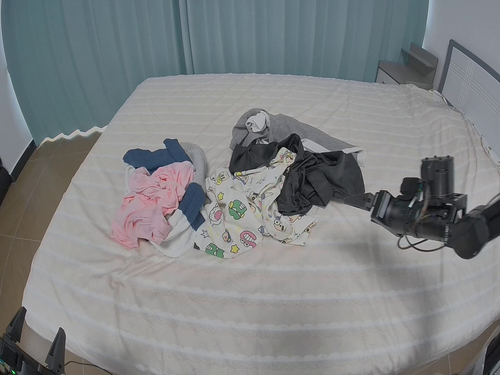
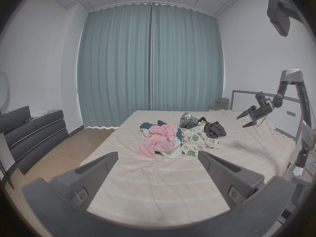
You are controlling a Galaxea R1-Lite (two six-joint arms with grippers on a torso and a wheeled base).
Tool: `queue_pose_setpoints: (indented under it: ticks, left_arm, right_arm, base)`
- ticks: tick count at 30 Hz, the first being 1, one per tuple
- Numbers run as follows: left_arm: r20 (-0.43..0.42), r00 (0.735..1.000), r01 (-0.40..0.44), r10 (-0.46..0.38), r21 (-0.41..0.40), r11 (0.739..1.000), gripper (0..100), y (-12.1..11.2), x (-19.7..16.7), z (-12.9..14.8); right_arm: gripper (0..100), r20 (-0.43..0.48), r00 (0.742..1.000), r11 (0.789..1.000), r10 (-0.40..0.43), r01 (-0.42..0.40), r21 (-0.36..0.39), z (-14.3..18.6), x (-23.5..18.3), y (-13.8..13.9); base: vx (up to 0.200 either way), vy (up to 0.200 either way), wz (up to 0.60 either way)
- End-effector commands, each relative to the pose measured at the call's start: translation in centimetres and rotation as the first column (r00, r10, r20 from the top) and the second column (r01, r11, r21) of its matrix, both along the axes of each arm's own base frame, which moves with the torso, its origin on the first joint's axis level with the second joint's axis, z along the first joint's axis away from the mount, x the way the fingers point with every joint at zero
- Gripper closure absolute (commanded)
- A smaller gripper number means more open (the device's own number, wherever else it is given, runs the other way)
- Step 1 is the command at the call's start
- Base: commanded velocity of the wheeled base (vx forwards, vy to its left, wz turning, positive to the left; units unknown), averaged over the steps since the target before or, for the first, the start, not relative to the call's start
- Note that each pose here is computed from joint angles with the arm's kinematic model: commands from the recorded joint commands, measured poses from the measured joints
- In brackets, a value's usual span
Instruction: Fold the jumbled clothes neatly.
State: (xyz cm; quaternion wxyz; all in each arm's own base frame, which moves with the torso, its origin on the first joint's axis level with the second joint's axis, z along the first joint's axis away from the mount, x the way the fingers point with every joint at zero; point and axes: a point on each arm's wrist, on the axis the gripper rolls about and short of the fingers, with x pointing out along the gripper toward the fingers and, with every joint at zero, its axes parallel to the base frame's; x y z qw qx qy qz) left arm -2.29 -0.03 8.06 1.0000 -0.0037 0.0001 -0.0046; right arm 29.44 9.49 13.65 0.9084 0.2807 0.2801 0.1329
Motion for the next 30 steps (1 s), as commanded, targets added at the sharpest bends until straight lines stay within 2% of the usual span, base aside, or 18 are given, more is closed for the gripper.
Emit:
queue_pose_setpoints:
  ticks: [1,9,17,30]
  left_arm:
    - [-0.001,1.000,0.000,0.000,0.000,1.000,0,0.0,0.0,-0.5]
    - [-0.001,1.000,0.000,0.000,0.000,1.000,0,0.0,0.0,-0.5]
    - [-0.001,1.000,0.000,0.000,0.000,1.000,0,0.0,0.0,-0.5]
    - [-0.001,1.000,0.000,0.000,0.000,1.000,0,0.0,0.0,-0.5]
  right_arm:
    - [0,-0.083,0.996,0.999,-0.035,0.038,0.030,-9.9,9.3,5.8]
    - [0,-0.067,0.994,0.991,-0.082,0.088,0.098,-10.8,12.2,6.2]
    - [0,-0.068,0.992,0.990,-0.102,0.108,0.086,-12.2,13.4,6.4]
    - [0,-0.055,0.996,0.992,-0.077,0.082,0.091,-12.8,13.9,7.8]
  base:
    - [0.000,0.000,0.00]
    - [0.000,0.000,0.00]
    - [0.000,0.000,0.00]
    - [0.000,0.000,0.00]
